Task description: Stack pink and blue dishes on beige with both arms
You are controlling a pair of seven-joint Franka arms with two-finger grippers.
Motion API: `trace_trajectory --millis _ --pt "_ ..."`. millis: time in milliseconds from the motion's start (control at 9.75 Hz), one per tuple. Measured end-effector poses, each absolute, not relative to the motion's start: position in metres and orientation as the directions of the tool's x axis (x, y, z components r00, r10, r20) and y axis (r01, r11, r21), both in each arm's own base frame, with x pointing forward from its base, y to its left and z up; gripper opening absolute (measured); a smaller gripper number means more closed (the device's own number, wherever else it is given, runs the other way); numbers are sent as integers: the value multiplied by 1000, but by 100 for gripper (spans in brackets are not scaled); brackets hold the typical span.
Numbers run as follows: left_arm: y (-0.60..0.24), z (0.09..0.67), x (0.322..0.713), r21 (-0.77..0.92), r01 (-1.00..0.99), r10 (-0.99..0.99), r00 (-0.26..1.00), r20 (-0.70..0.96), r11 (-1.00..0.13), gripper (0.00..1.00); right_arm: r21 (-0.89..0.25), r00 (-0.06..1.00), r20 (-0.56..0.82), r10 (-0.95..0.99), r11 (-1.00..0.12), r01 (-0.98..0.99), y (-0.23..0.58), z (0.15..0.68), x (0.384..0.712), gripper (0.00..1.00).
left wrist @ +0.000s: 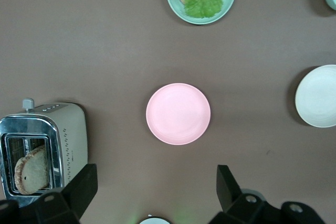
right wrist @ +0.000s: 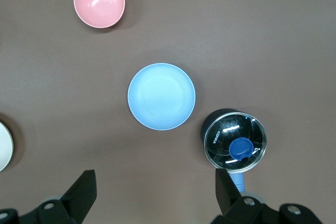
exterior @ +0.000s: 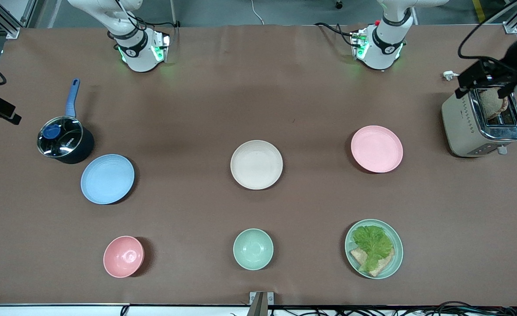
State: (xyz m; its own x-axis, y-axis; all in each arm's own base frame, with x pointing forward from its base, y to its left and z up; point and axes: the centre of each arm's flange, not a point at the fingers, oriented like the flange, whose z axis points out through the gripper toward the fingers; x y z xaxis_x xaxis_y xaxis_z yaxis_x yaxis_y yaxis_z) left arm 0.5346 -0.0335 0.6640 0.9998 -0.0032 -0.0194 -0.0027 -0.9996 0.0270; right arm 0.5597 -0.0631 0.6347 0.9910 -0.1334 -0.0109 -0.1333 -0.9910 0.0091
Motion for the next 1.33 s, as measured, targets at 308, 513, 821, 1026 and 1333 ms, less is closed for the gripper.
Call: trace_trajectory --millis 308,513,821,1026,1333 --pt "17 580 562 78 5 2 999 -40 -997 100 -83 993 -75 -88 -992 -95 -140 539 595 100" --pt "34 501 565 117 -27 -32 999 -39 -993 100 -176 994 -87 -69 -981 -83 -190 451 605 100" --pt "43 371 545 135 -80 -94 990 -101 -988 100 -319 999 -39 -21 -947 -32 -216 319 602 100" --pt "47 310 533 169 -48 -70 989 -129 -984 97 -362 1000 0 20 -932 19 -221 246 596 100" --pt "47 234 515 209 17 -22 982 -187 -978 89 -421 1000 25 10 -907 19 -219 194 582 93"
